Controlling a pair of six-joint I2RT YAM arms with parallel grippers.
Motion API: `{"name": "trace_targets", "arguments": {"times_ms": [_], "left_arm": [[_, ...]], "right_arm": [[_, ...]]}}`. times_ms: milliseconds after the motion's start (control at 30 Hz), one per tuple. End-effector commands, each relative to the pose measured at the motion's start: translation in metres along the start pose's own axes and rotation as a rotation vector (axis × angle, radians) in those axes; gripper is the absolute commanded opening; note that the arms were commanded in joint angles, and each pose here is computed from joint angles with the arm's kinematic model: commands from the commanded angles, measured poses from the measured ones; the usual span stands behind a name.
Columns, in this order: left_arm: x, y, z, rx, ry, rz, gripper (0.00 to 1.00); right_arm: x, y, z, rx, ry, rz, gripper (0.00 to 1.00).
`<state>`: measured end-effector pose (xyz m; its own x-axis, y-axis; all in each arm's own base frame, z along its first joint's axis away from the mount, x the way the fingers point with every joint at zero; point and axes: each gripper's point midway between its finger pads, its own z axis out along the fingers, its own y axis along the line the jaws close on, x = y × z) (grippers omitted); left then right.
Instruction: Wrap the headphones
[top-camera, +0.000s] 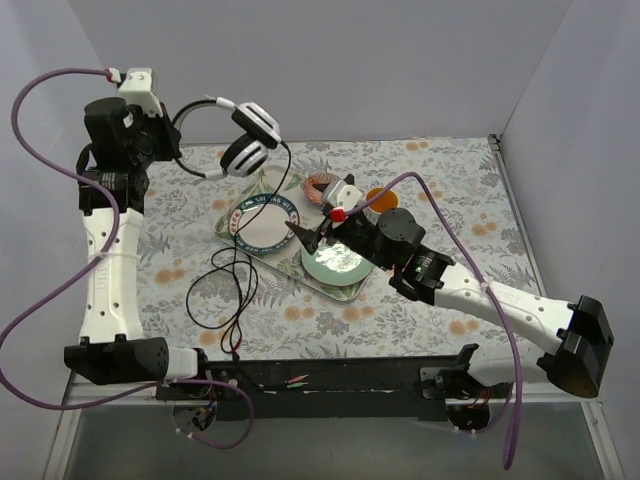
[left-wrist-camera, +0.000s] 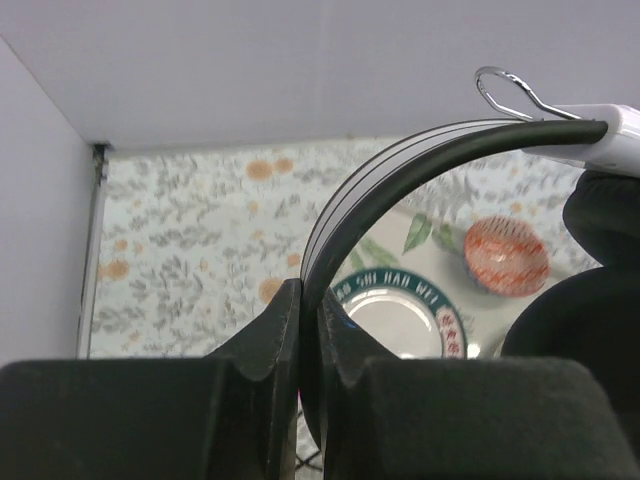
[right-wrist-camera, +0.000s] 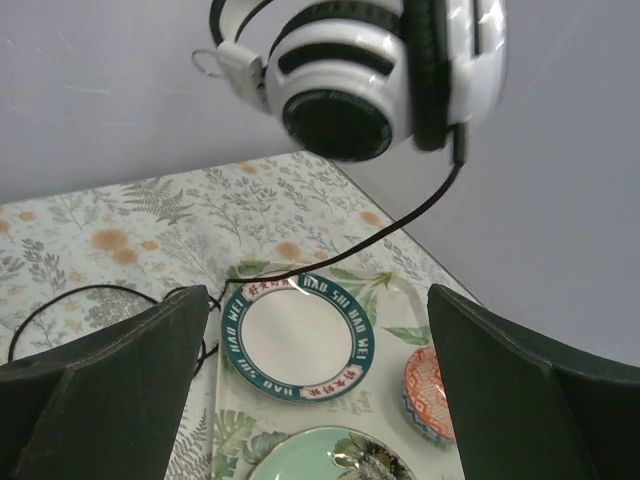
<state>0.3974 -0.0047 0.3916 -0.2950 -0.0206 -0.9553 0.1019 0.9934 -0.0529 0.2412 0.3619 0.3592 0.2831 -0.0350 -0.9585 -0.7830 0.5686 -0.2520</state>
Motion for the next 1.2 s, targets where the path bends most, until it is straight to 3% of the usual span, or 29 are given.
{"name": "trace_targets", "arguments": {"times_ms": [0, 167, 333, 567, 667, 767, 800, 867, 900, 933, 1000, 1167], "left_arm": [[-0.099, -0.023, -0.063, 0.059, -0.266, -0.085, 0.00], [-0.145, -0.022, -0.100, 0.019, -0.388, -0.080, 0.00], [-0.159, -0.027, -0.115, 0.038, -0.425, -0.088, 0.00], [-0.171, -0.034, -0.122, 0.069, -0.458, -0.122, 0.00], [-0.175, -0.036, -0.125, 0.081, -0.468, -0.129, 0.00], [-0.173, -0.033, -0.119, 0.071, -0.461, -0.135, 0.00], [-0.172, -0.032, -0.115, 0.068, -0.455, -0.132, 0.00], [-0.166, -0.030, -0.108, 0.061, -0.440, -0.131, 0.00], [-0.165, -0.028, -0.104, 0.055, -0.437, -0.120, 0.00], [-0.163, -0.026, -0.102, 0.047, -0.435, -0.114, 0.00], [-0.150, -0.019, -0.086, 0.019, -0.404, -0.109, 0.00], [-0.116, -0.024, -0.062, 0.064, -0.319, -0.132, 0.00]], "right_arm": [[-0.019, 0.004, 0.021, -0.032, -0.089, 0.052, 0.98], [-0.008, -0.005, 0.049, -0.037, -0.126, 0.198, 0.98], [-0.013, -0.006, 0.069, -0.047, -0.171, 0.193, 0.99], [0.032, 0.004, 0.090, -0.058, -0.085, 0.238, 0.97], [0.073, 0.005, 0.088, -0.049, -0.010, 0.270, 0.89], [0.107, 0.008, 0.078, -0.059, 0.045, 0.299, 0.69], [0.113, 0.008, 0.075, -0.056, 0.058, 0.300, 0.54], [0.123, 0.004, 0.064, -0.043, 0.089, 0.293, 0.36], [0.125, 0.004, 0.060, -0.041, 0.098, 0.283, 0.21], [0.128, 0.000, 0.055, -0.022, 0.119, 0.273, 0.15], [0.115, -0.010, 0.043, 0.010, 0.112, 0.226, 0.05], [0.083, -0.023, 0.019, 0.043, 0.061, 0.156, 0.01]]}}
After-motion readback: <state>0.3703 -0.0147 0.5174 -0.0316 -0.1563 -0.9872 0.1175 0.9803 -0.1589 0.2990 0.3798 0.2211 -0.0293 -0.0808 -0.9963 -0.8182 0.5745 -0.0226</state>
